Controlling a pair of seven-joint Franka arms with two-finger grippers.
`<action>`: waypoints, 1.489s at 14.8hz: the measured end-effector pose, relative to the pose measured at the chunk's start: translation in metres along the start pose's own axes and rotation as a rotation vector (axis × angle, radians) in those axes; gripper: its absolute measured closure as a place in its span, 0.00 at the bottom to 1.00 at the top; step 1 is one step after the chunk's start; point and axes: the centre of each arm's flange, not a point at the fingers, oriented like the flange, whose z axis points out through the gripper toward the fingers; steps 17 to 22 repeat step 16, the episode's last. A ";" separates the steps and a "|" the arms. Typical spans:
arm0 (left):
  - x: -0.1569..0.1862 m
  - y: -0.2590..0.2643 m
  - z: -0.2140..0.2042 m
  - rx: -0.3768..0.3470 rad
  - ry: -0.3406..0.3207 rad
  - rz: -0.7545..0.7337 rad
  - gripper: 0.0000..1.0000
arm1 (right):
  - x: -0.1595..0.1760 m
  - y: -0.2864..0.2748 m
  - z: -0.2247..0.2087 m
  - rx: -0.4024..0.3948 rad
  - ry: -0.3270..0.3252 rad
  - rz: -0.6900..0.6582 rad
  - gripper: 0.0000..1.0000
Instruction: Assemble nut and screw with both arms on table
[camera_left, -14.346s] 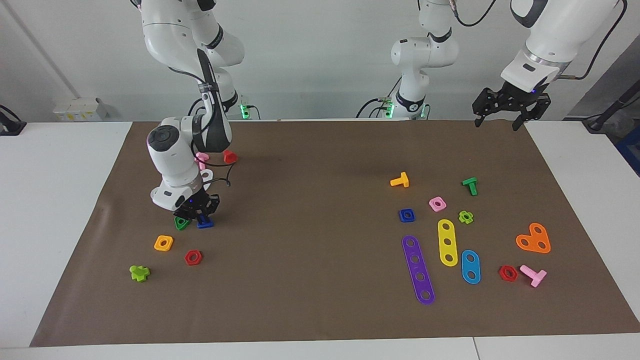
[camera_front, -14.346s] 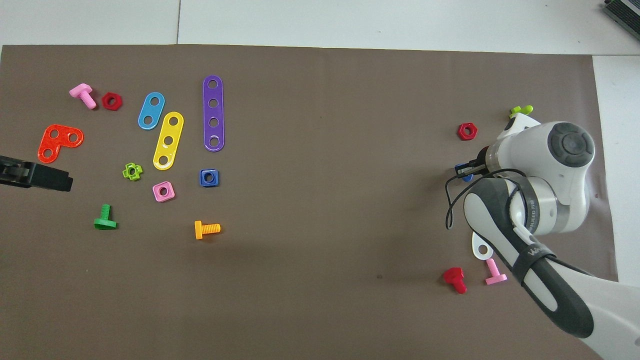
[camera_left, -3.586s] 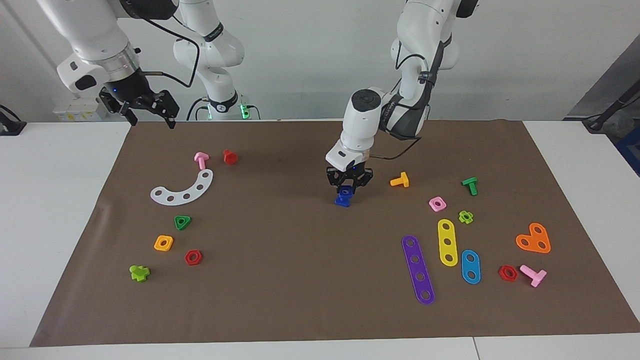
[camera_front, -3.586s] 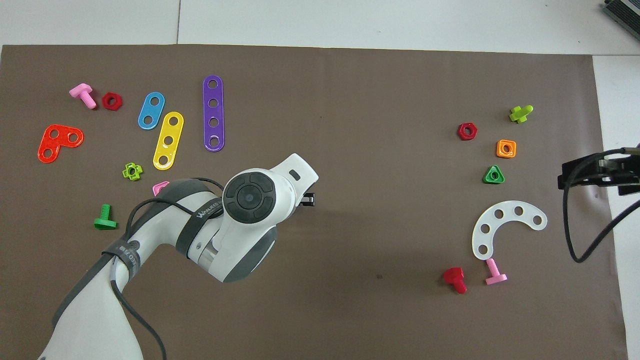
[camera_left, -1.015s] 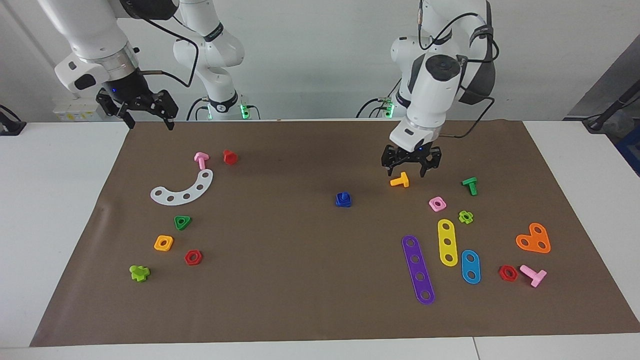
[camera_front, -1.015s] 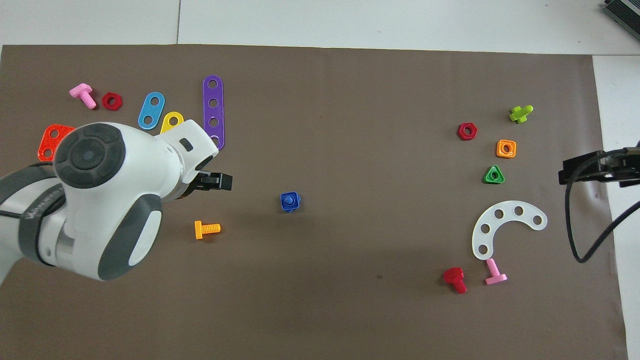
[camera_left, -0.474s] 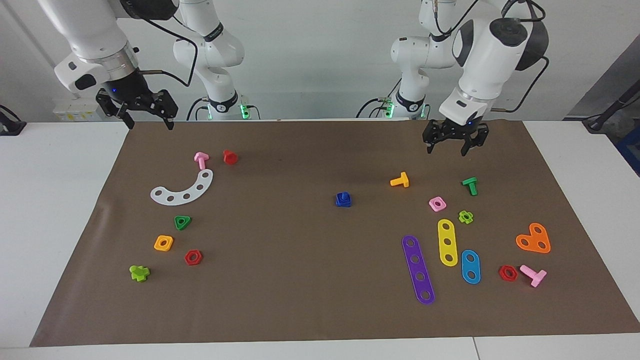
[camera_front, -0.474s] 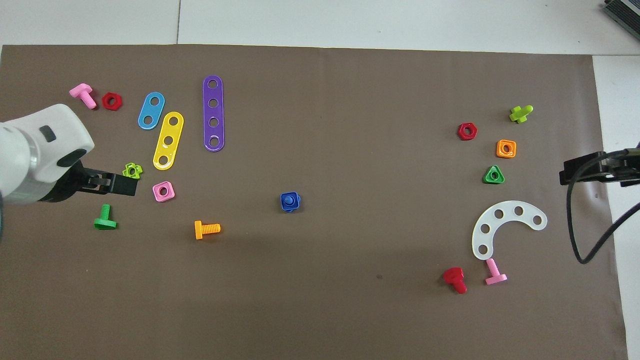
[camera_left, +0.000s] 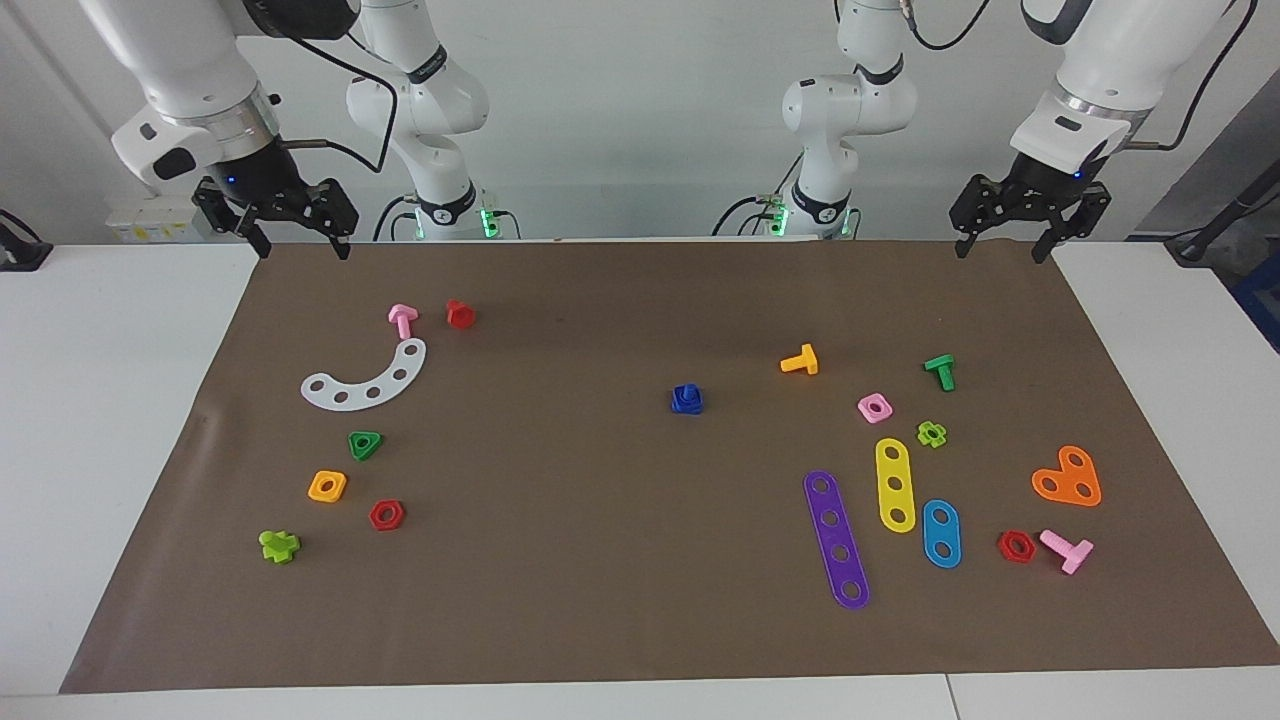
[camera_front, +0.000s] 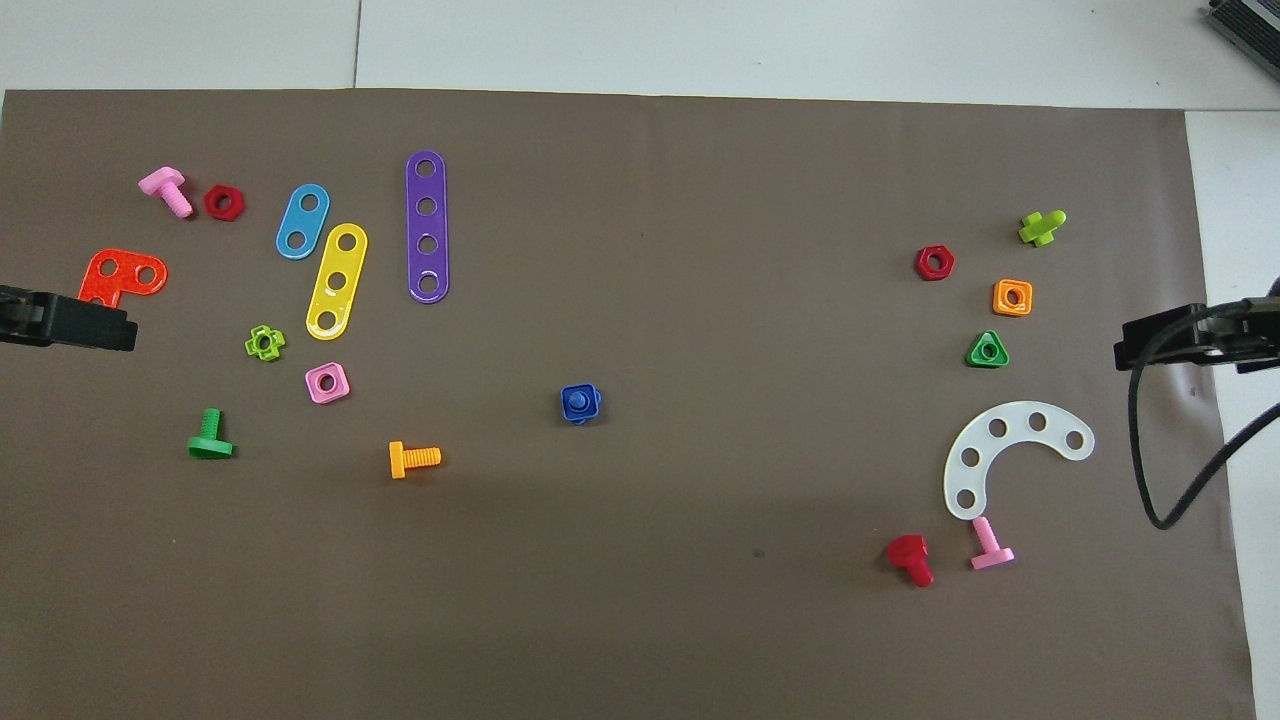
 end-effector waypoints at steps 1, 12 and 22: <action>0.002 0.000 0.000 -0.001 -0.004 0.001 0.00 | 0.000 0.000 0.000 0.000 0.000 0.000 0.00; -0.002 0.001 0.007 -0.007 -0.049 0.000 0.00 | 0.000 0.000 0.000 0.000 0.000 0.000 0.00; -0.002 0.000 0.007 -0.007 -0.050 -0.002 0.00 | 0.000 0.000 0.000 0.000 0.000 0.000 0.00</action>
